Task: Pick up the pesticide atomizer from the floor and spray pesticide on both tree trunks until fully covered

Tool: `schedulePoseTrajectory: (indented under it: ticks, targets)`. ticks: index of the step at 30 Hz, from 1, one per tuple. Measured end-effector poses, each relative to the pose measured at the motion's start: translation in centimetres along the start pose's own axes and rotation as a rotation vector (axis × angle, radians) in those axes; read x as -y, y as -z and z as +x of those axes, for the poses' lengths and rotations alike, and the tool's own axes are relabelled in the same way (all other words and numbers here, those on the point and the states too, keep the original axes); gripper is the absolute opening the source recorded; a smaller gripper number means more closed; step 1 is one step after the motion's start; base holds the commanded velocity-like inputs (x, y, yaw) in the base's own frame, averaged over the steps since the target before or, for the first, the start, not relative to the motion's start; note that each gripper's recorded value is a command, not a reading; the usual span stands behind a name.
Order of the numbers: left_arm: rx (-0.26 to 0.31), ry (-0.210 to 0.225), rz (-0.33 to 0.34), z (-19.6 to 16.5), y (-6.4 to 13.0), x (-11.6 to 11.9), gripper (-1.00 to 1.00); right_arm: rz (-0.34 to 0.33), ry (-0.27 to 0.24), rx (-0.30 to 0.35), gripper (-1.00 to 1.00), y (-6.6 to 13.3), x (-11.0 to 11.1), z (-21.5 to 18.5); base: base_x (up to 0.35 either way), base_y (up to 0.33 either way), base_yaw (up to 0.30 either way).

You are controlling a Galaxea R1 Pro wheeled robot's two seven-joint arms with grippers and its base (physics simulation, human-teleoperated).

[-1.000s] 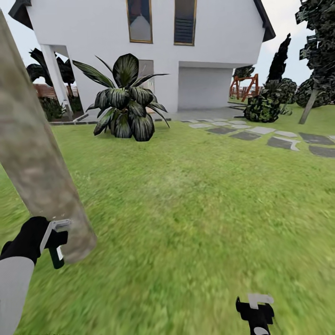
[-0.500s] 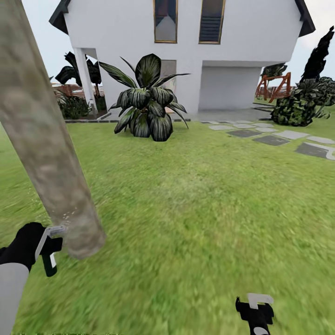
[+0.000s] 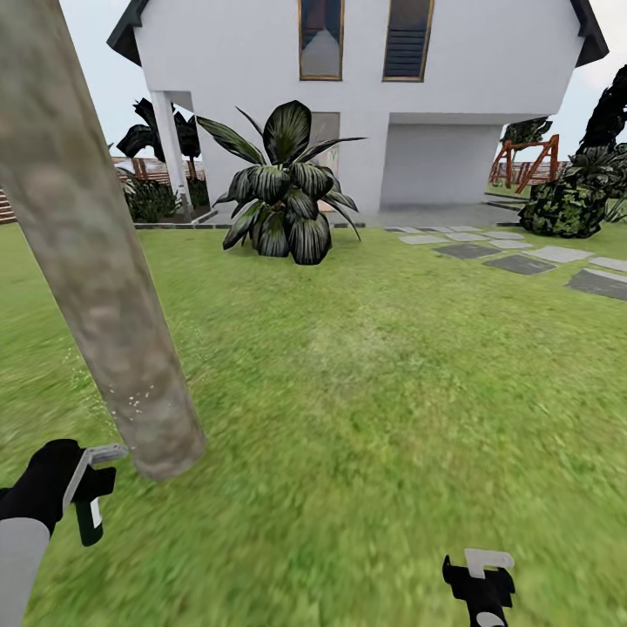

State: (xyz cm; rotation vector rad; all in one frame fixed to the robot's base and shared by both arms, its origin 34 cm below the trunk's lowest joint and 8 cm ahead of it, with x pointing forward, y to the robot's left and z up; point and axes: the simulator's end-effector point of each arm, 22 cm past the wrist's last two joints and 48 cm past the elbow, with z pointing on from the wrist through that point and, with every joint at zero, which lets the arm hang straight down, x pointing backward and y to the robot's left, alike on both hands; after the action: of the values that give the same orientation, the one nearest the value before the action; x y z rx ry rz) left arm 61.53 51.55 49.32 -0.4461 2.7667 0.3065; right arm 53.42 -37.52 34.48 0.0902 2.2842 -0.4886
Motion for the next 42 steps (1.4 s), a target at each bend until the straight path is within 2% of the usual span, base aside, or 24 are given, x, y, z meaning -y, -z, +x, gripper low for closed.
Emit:
schedulePoseTrajectory:
  ticks: [3,5,10,24,42]
  targets:
    - [0.007,-0.007,-0.004,0.0,-0.3,-0.1,-1.0,0.001,0.0,0.0,1.0,0.0,0.0,0.0,0.0,0.0,0.0]
    - [0.052,-0.016,0.0,-0.5,-0.9,0.1,-1.0,0.001,0.0,0.001,1.0,0.0,0.0,0.0,0.13,-0.003,0.0]
    - [0.065,-0.019,0.002,0.0,-1.7,0.1,-1.0,0.0,0.0,0.001,1.0,0.0,0.0,0.0,0.242,-0.114,0.023]
    - [0.064,-0.016,0.014,0.0,-1.8,0.5,-1.0,0.0,-0.001,0.001,1.0,0.0,-0.1,-0.1,0.045,-0.261,0.252]
    - [0.064,-0.011,0.019,0.0,-1.8,0.6,-1.0,0.0,-0.001,0.001,1.0,0.0,-0.1,-0.1,0.142,-0.266,0.01]
